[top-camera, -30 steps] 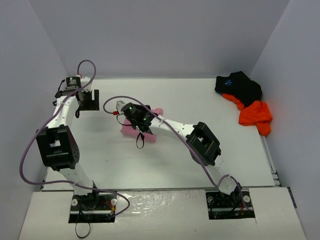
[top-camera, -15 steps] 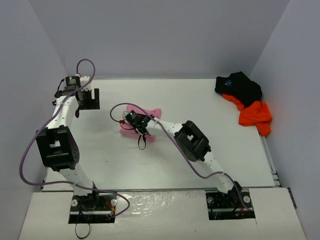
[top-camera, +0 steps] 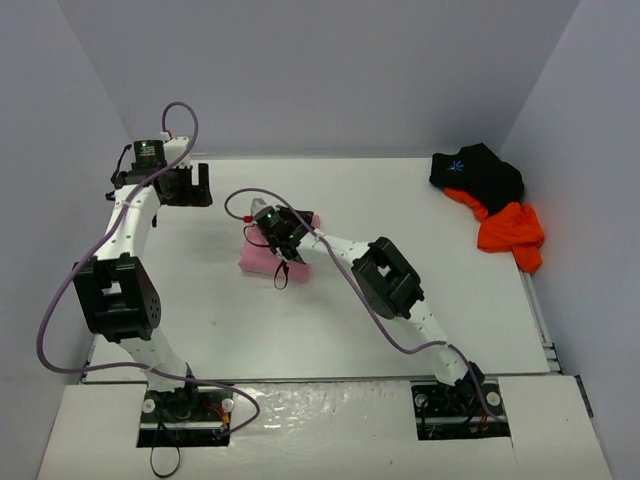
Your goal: Fold and stack the t-shirts
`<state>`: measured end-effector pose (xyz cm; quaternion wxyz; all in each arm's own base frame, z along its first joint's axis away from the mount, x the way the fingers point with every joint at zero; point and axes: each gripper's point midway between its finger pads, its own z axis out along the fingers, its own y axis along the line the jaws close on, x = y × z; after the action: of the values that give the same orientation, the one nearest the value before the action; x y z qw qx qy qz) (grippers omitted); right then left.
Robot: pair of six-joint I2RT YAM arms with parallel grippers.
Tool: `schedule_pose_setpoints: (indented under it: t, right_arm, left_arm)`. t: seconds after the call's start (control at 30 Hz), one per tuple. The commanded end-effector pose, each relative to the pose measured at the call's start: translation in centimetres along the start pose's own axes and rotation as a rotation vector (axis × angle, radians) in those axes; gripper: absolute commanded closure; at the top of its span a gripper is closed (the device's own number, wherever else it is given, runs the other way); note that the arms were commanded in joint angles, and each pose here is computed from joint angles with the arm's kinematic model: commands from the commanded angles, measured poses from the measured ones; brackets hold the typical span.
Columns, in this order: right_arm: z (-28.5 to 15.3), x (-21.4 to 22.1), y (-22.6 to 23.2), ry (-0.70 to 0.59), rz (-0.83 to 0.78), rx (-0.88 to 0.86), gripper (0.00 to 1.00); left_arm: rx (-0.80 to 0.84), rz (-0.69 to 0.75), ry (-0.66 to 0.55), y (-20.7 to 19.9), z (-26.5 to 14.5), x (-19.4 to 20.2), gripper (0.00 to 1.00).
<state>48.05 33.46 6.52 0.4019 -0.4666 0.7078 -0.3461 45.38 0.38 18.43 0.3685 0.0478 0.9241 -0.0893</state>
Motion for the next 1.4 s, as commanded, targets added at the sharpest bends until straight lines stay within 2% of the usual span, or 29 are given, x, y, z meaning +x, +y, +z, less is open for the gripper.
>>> schedule_pose_setpoints:
  t: [0.0,0.1,0.23,0.33,0.47,0.7,0.8,1.0,1.17,1.37]
  right_arm:
    - [-1.6,3.3,-16.2,0.066,0.295,0.322,0.92]
    - [-2.5,5.5,-19.7,0.089,0.333,0.363,0.90]
    - [-4.0,8.6,-22.9,0.118,0.341,0.387,0.91]
    - [-4.4,11.4,-23.4,0.161,0.333,0.390,0.91]
    - [-4.4,16.0,-24.3,0.230,0.347,0.398,0.90]
    - [-6.3,20.1,-28.3,0.263,0.434,0.448,0.89]
    - [-6.7,21.5,-29.4,0.279,0.446,0.464,0.88]
    - [-6.2,23.4,-29.1,0.320,0.444,0.460,0.88]
    - [-5.9,23.4,-28.5,0.323,0.451,0.451,0.87]
    - [-6.3,23.5,-28.8,0.321,0.458,0.458,0.87]
  left_arm:
    - [0.147,0.117,-0.207,-5.3,-4.2,-6.5,0.21]
    - [0.218,0.141,-0.182,-7.6,-3.7,-6.7,0.21]
    - [0.369,0.199,-0.109,-13.0,-2.4,-5.4,0.22]
    - [0.485,0.225,-0.032,-16.5,-1.3,-3.5,0.24]
    - [0.667,0.136,0.139,-19.7,1.2,-0.1,0.27]
    - [0.958,-0.069,0.293,-22.9,3.8,2.9,0.27]
    - [1.020,-0.121,0.339,-23.5,4.6,4.1,0.29]
    - [1.045,-0.189,0.426,-23.5,6.6,6.5,0.30]
    - [0.803,-0.200,0.528,-19.7,11.5,10.1,0.32]
    - [0.614,-0.306,0.522,-13.1,14.8,9.8,0.34]
